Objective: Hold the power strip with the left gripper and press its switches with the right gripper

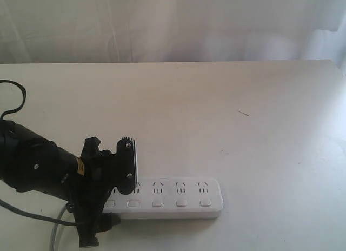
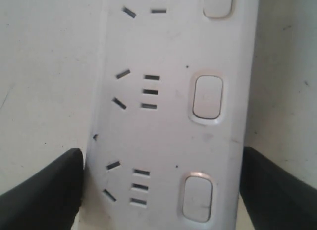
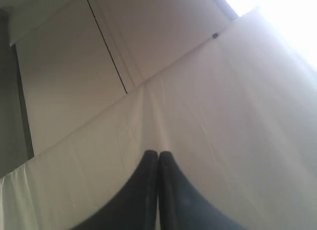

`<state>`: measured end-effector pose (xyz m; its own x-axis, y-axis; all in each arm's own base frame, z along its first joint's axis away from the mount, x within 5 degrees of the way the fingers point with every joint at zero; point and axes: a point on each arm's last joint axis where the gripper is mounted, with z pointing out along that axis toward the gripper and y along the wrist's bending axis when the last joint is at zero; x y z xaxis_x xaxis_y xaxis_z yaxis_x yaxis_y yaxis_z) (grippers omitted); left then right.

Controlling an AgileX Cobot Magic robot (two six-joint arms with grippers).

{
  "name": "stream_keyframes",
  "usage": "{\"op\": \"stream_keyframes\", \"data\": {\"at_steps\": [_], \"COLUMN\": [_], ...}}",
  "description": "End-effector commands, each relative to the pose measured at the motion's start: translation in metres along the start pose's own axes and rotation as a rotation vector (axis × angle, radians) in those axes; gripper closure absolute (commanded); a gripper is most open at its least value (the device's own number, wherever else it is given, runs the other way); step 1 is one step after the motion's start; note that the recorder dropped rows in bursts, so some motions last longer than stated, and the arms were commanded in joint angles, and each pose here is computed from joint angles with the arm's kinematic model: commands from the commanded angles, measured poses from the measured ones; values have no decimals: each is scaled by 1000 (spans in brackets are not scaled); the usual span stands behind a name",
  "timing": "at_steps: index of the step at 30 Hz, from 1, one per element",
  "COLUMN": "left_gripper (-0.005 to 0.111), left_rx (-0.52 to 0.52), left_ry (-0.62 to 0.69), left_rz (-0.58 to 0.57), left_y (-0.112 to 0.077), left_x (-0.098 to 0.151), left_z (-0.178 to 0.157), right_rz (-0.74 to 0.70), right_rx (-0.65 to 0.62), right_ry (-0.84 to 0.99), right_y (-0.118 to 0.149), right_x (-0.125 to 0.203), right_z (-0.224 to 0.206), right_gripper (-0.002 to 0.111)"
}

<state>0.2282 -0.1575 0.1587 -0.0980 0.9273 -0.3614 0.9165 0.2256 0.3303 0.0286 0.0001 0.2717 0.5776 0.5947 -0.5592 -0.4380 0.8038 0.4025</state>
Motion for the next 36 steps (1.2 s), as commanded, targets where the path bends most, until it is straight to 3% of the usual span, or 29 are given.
{"op": "stream_keyframes", "data": {"at_steps": [1, 19, 24, 26, 31, 36], "left_gripper": [107, 107, 107, 107, 107, 107], "left_rx": [11, 15, 41, 51, 57, 58], "left_ry": [12, 15, 35, 43, 47, 48], "left_rz": [-2, -4, -4, -4, -2, -2], "left_y": [-2, -2, -5, -5, -6, -6], "left_x": [3, 3, 5, 6, 6, 6], "left_z": [-1, -1, -1, -1, -1, -1], "right_rz": [17, 23, 191, 124, -224, -408], "right_rx": [-9, -49, -78, -135, -465, -737], "right_ry": [-19, -86, -131, -109, 25, 401], "right_y": [1, 5, 6, 14, 73, 116], "right_x": [-1, -8, -12, -14, -39, -46], "right_z": [-1, -1, -2, 1, 24, 61], "right_gripper": [108, 108, 108, 108, 108, 108]}}
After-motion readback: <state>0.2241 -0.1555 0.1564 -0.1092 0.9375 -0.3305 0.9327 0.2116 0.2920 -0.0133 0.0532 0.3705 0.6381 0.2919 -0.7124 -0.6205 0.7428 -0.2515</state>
